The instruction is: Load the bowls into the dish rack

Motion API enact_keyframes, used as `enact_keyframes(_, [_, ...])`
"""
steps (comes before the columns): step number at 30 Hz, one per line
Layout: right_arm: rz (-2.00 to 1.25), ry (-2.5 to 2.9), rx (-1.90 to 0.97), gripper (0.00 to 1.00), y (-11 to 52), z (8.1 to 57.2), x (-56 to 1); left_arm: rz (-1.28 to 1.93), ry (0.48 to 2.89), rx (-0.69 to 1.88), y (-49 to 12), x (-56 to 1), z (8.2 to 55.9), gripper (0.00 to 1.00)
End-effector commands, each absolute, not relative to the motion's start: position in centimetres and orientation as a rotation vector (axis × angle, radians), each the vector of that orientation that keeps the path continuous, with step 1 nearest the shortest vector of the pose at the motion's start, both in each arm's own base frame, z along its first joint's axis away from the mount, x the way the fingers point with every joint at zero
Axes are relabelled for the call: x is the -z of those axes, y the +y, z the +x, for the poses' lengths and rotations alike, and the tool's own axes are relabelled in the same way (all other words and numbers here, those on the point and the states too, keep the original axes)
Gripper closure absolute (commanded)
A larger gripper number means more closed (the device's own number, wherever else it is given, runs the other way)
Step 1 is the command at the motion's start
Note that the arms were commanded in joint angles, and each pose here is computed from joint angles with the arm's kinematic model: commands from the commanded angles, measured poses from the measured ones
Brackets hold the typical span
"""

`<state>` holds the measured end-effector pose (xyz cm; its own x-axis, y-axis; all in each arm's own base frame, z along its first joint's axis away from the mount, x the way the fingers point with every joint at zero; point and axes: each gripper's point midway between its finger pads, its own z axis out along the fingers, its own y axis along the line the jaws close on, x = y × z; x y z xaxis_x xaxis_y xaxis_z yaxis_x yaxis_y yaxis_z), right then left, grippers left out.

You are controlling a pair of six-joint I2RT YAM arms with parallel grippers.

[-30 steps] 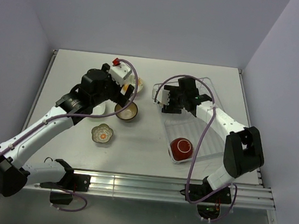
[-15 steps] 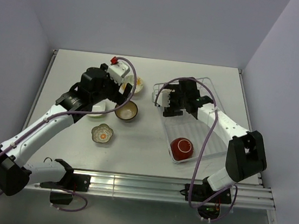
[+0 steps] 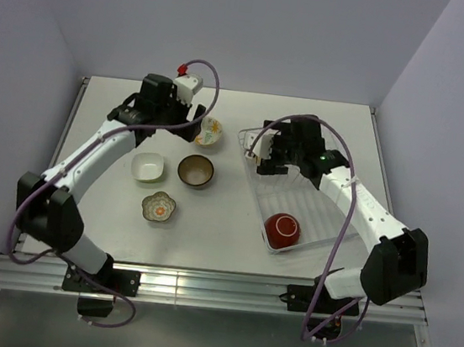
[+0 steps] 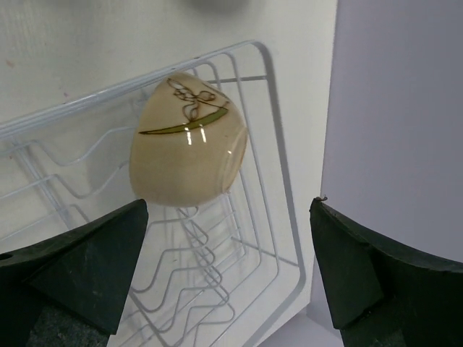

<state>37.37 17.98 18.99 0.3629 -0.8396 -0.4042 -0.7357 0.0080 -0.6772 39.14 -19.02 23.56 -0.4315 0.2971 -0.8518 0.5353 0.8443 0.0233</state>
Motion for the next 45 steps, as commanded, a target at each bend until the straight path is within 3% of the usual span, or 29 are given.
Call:
enact_keyframes(1, [-1.551, 1.428, 0.115, 0.00, 17.4, 38.0, -24.3, 0.514, 2.149, 0.388, -18.0, -22.5, 41.7, 0.08])
enact_keyframes(13, [-0.891, 1.878, -0.249, 0.00, 11.9, 39.1, -28.1, 0.225, 2.326, 0.540, -17.3, -15.9, 48.4, 0.06])
enact_keyframes(23, [-0.593, 2.028, -0.454, 0.00, 10.5, 35.9, -26.8, 0.074, 2.383, 0.549, -17.5, -11.6, 50.7, 0.22])
enact_keyframes(34, [-0.501, 2.065, -0.520, 0.00, 10.3, 35.1, -26.7, 0.003, 2.447, 0.556, -17.8, -7.5, 51.4, 0.31])
enact_keyframes(40, [-0.457, 2.096, -0.578, 0.00, 10.6, 34.9, -26.5, -0.021, 2.446, 0.612, -18.6, -6.6, 52.0, 0.44])
enact_keyframes(45, [-0.416, 2.101, -0.640, 0.00, 10.9, 34.9, -27.1, -0.020, 2.450, 0.626, -18.9, -6.2, 52.3, 0.72])
